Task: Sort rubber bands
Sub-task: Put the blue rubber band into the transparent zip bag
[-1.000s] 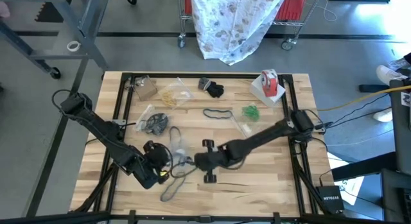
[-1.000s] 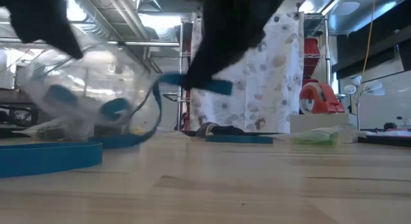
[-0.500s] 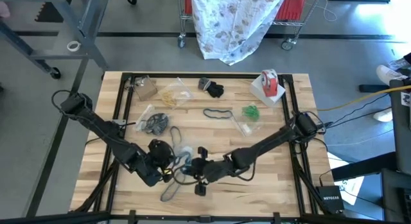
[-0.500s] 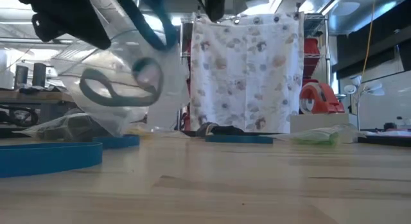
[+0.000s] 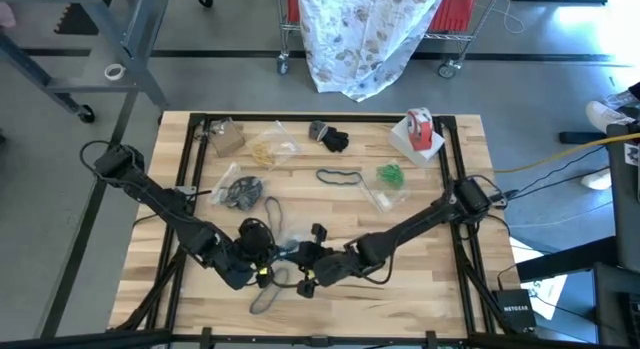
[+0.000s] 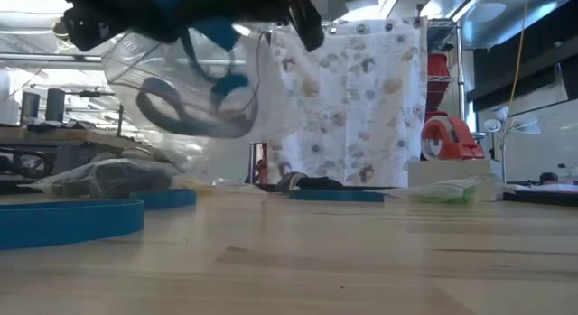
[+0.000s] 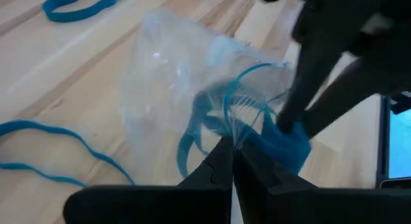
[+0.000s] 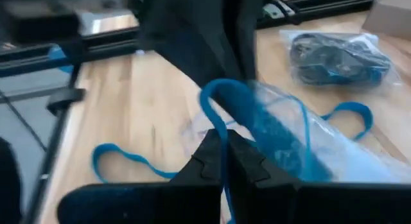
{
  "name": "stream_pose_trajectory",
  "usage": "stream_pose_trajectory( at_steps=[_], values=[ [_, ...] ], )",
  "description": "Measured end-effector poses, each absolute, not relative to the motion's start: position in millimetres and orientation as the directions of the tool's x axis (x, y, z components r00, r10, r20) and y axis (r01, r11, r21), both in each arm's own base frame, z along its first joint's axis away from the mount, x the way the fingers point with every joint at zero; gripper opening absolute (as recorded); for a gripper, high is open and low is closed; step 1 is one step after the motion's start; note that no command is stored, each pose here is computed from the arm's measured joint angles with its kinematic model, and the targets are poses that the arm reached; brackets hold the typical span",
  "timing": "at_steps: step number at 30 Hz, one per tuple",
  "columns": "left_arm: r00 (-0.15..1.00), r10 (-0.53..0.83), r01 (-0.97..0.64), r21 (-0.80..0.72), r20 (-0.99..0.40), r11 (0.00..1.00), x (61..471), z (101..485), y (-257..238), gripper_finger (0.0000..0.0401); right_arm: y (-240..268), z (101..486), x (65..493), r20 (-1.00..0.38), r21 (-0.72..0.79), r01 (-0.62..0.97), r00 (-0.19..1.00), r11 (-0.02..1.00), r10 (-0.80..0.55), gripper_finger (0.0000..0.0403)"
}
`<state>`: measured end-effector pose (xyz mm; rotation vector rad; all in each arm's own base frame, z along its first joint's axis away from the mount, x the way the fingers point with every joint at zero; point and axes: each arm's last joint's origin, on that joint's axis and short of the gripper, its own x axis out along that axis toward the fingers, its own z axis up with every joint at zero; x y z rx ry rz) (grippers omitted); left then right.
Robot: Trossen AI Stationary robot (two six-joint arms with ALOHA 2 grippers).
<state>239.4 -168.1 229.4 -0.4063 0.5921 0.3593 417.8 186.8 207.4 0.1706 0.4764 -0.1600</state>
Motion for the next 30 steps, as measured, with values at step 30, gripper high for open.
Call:
stream_pose_trajectory(
  at_steps=[30],
  values=[
    [0.78,0.174,-0.396,-0.259,-0.601,0.881,235.7,232.6,-171.7,0.0001,164.8,189.4,435.7,-0.47,0.11,0.201,0.874,0.973,-0.128,0.0128]
  ],
)
